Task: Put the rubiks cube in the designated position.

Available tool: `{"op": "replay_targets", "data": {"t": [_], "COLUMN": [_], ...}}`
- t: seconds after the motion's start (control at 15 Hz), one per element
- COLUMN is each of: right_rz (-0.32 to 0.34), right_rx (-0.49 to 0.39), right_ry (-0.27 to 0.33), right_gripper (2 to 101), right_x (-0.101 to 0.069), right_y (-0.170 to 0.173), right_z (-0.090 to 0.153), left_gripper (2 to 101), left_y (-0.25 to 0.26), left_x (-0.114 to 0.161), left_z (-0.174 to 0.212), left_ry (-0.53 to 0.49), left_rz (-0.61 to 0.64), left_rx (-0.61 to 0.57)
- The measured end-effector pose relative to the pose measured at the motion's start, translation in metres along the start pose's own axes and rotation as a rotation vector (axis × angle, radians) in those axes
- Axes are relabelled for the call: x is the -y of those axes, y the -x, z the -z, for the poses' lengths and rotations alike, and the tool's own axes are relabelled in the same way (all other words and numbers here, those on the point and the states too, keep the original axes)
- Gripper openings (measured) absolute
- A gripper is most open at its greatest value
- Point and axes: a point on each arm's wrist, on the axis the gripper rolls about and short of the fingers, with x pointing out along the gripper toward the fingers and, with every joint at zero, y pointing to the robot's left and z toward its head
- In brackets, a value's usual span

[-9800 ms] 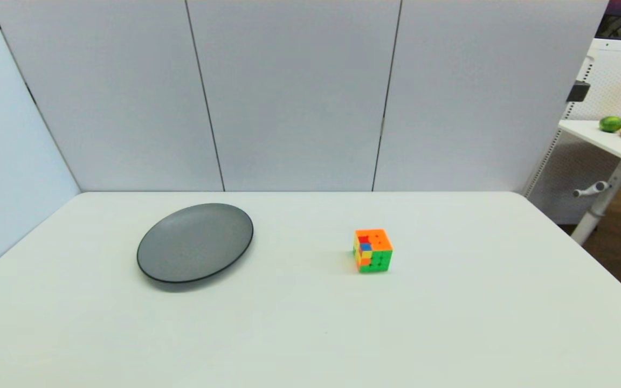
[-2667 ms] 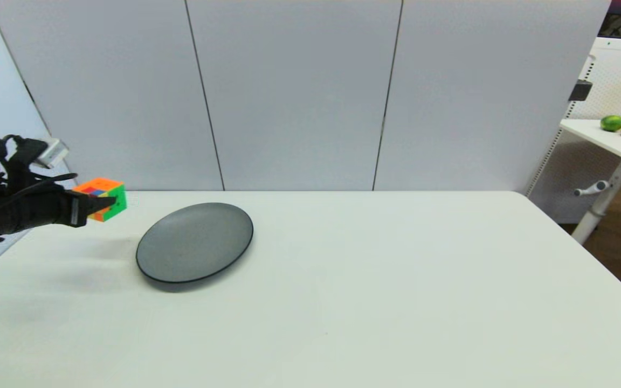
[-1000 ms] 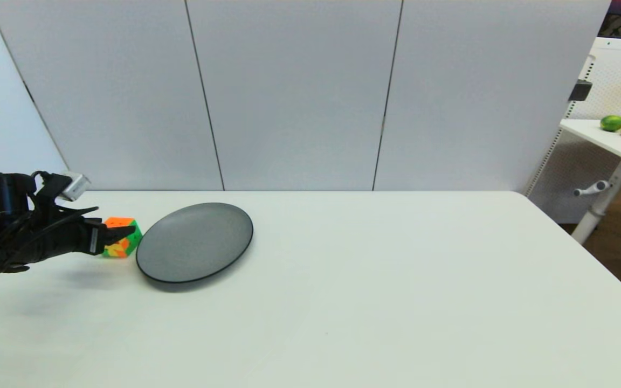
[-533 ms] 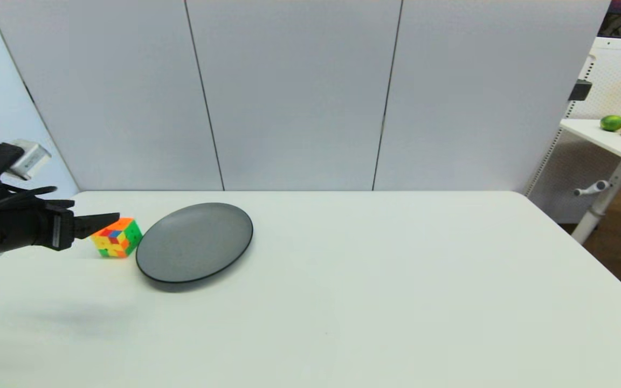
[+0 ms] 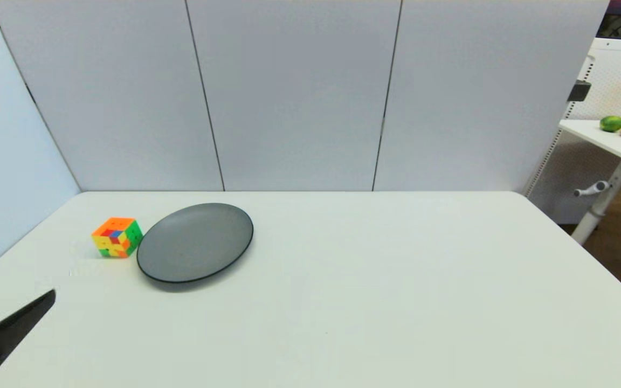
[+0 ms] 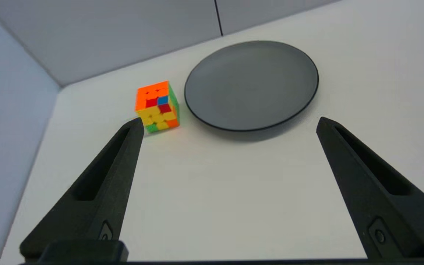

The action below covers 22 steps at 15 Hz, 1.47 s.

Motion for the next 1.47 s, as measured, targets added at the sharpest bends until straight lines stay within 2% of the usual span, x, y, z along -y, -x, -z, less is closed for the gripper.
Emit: {"op": "replay_targets", "data": {"t": [0.27,0.53,0.8,1.47], "right_rz": [0.0,0.0,0.001,0.001], "right_rx": [0.0,0.0,0.0,0.0], "right_ry": [0.0,0.0,0.0,-0.001], "right_gripper": [97.3,97.3,97.3,97.3], "right_x": [0.0,0.0,0.0,0.0], "right_y": [0.0,0.0,0.0,0.0], "right_z": [0.0,0.0,0.0,0.0], "left_gripper": [96.2,96.9,97.0,97.5], "left_y": [0.048,0.058,0.06,0.06], "left_x": [0.027,0.04,0.041,0.042], "left_z": [0.067,0.114,0.117,0.118], "left_ry": [0.044,0.193,0.202,0.202], "left_rz": [-0.167,-0.152,-0.164,-0.165], "left_rx": [0.107,0.061,0.104,0.109]}}
